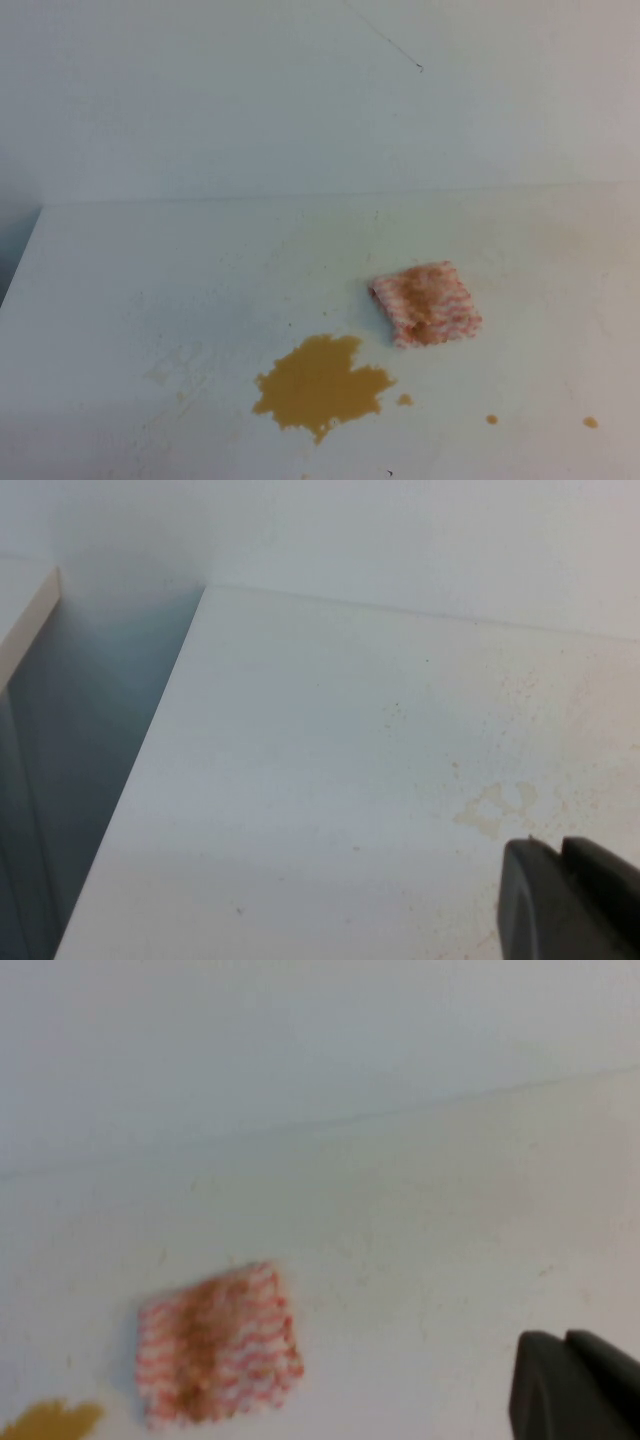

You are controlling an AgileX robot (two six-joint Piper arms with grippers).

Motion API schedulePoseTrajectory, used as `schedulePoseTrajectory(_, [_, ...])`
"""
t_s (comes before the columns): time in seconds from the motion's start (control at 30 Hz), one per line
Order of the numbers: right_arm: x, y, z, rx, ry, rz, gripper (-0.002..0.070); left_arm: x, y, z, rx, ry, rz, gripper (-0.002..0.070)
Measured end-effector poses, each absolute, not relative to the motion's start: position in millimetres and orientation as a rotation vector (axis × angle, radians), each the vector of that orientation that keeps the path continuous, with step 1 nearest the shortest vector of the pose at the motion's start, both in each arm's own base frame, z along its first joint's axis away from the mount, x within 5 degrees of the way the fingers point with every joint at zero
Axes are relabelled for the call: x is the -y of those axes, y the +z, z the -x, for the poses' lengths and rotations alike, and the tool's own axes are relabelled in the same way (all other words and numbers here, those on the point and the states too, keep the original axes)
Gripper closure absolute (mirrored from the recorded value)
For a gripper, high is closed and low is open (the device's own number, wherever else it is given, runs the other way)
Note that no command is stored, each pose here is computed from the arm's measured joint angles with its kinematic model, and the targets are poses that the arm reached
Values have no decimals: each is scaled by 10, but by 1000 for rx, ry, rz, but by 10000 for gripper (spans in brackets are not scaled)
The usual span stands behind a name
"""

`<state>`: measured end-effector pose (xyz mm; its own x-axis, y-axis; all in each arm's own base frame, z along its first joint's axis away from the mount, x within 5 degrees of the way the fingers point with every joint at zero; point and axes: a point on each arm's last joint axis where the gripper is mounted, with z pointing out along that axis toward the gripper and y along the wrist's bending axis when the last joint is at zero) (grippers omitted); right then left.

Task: Wipe the table

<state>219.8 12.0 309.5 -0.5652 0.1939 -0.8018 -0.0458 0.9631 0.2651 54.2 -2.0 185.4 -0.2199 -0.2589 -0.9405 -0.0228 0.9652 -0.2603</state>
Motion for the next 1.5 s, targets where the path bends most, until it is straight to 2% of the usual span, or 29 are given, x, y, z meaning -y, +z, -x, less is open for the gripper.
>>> schedulePoseTrajectory(0.3, [-579, 2890, -2743, -2357, 363, 430, 657, 20, 1854, -542, -1784, -220, 209, 679])
schedulePoseTrajectory(0.5, [-1044, 2737, -3193, -2468, 313, 670, 534, 20, 1854, -542, -1784, -220, 209, 679])
schedulePoseTrajectory(0.7, [-1538, 2478, -3569, -2559, 253, 789, 416, 20, 1854, -542, -1784, -220, 209, 679])
schedulePoseTrajectory(1.1, [-2210, 1754, -3977, -2633, 258, 957, 395, 20, 1854, -542, -1784, -220, 209, 679])
schedulePoseTrajectory(1.3, [-2264, 1395, -4018, -2737, 249, 973, 394, 20, 1854, -542, -1784, -220, 209, 679])
schedulePoseTrajectory(1.5, [-2271, 1363, -4024, -2768, 251, 977, 399, 20, 1854, -542, -1784, -220, 209, 679])
